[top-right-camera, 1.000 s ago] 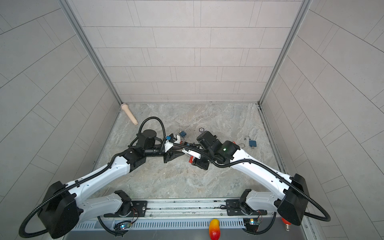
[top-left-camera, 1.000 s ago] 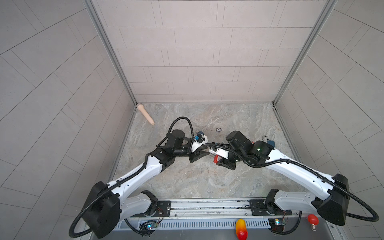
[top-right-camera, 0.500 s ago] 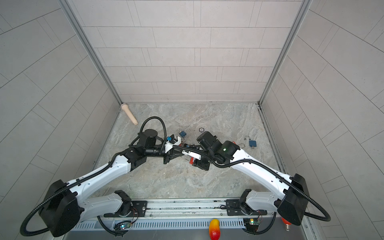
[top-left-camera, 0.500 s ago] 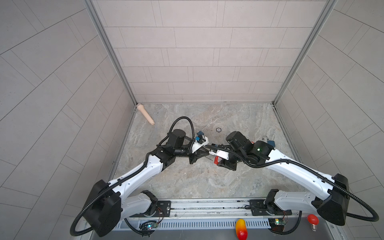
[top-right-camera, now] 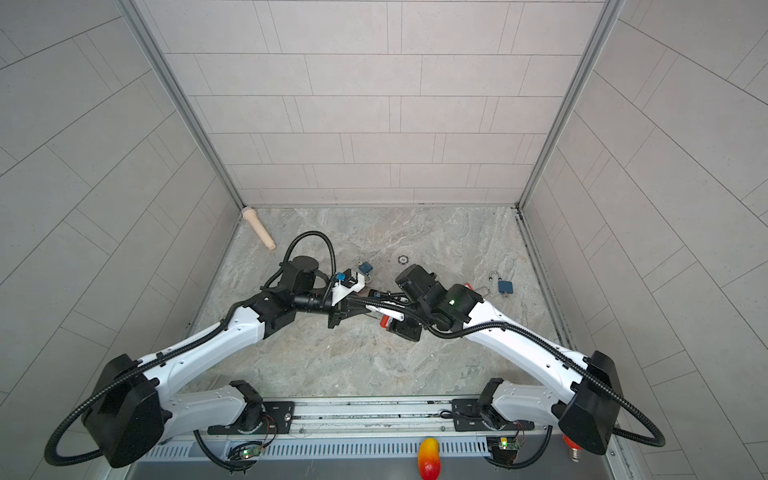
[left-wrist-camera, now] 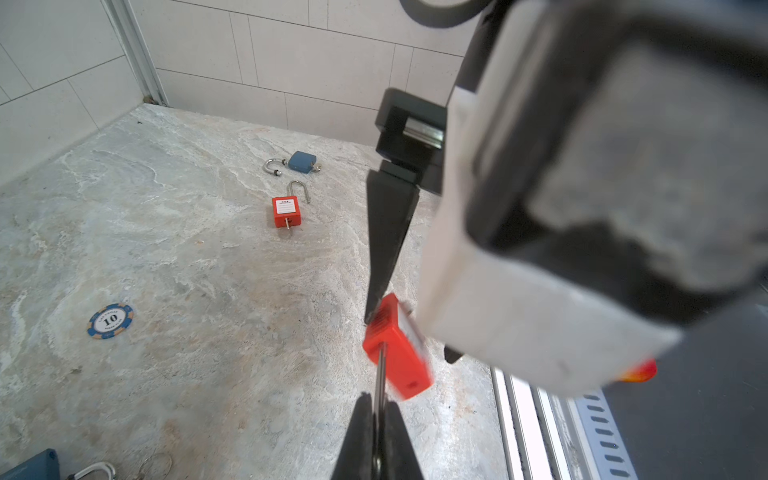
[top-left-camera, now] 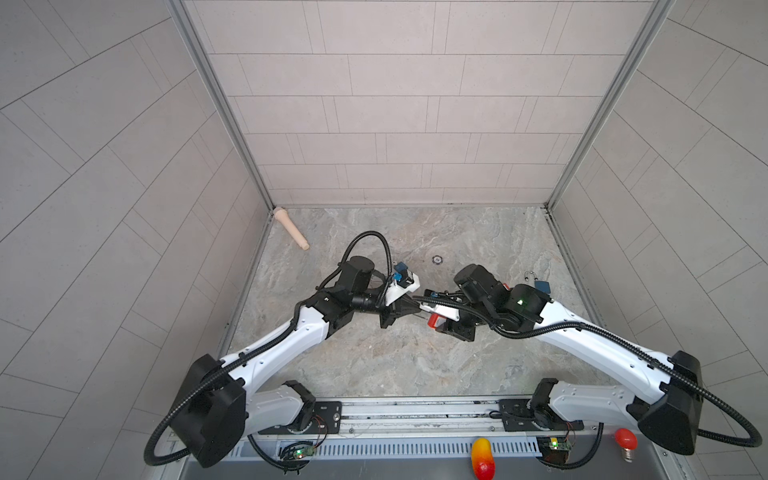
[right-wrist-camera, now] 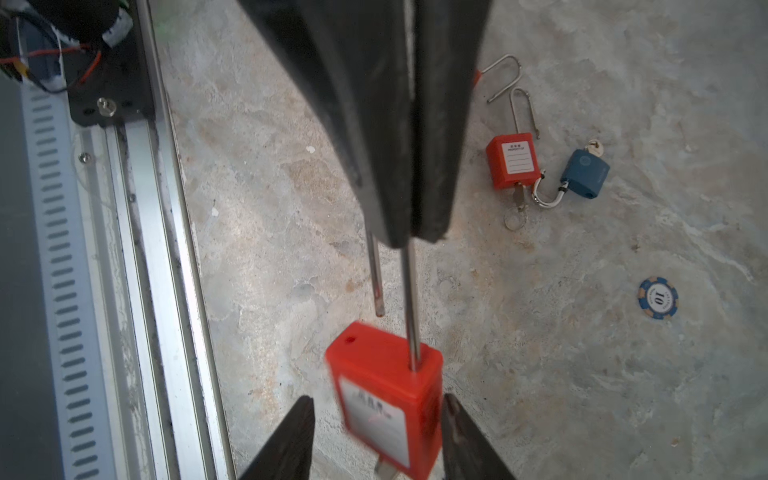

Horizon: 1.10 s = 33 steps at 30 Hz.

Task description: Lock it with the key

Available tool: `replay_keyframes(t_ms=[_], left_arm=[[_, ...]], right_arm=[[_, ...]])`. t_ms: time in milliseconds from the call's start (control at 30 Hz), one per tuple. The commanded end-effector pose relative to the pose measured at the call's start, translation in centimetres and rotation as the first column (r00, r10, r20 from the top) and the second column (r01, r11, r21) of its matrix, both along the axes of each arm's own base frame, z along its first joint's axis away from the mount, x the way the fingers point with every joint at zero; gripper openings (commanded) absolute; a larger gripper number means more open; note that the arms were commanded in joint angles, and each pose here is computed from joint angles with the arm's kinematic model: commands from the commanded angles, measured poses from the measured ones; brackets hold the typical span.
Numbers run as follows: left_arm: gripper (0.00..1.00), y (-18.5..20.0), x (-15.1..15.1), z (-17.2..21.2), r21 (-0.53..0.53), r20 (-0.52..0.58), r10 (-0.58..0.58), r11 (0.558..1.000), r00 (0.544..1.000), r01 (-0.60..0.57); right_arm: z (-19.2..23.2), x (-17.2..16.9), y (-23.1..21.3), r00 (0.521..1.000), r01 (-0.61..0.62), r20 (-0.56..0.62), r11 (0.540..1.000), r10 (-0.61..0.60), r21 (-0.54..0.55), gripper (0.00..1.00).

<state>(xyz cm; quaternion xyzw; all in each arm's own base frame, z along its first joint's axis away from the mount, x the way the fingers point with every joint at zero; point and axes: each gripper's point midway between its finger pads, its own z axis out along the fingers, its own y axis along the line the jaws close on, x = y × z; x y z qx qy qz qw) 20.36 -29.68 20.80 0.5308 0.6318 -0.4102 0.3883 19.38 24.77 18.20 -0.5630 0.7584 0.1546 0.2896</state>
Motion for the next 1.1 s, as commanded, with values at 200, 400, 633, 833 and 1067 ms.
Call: replay_keyframes(t_ms=[200, 400, 633, 833, 1067], left_arm=[[0.0, -1.0, 0.6, 3.5, -0.091, 0.089, -0.025, 0.995, 0.996, 0.033], [0.0, -1.4, 0.3, 4.9, -0.137, 0.104, -0.036, 0.989, 0.994, 0.05], [0.0, -1.6, -0.5, 5.5, -0.147, 0.117, -0.056, 0.986, 0.992, 0.073], [0.0, -1.7, -1.4, 5.7, -0.152, 0.118, -0.074, 0.984, 0.99, 0.092], [0.0, -1.6, -2.0, 5.4, -0.145, 0.111, -0.086, 0.984, 0.99, 0.102]], right_arm=[[1.8, 0.5, -1.7, 0.99, 0.118, 0.071, 0.991, -0.122, 0.058, 0.64], [1.1, 0.2, -3.3, 0.986, 0.12, 0.111, 0.992, -0.123, 0.038, 0.63], [0.7, 0.8, -3.0, 0.986, 0.121, 0.104, 0.991, -0.127, 0.062, 0.61], [0.3, 1.1, -2.4, 0.989, 0.096, 0.107, 0.993, -0.103, 0.07, 0.58], [-0.5, 0.9, -1.9, 0.994, 0.073, 0.082, 0.995, -0.079, 0.074, 0.54]])
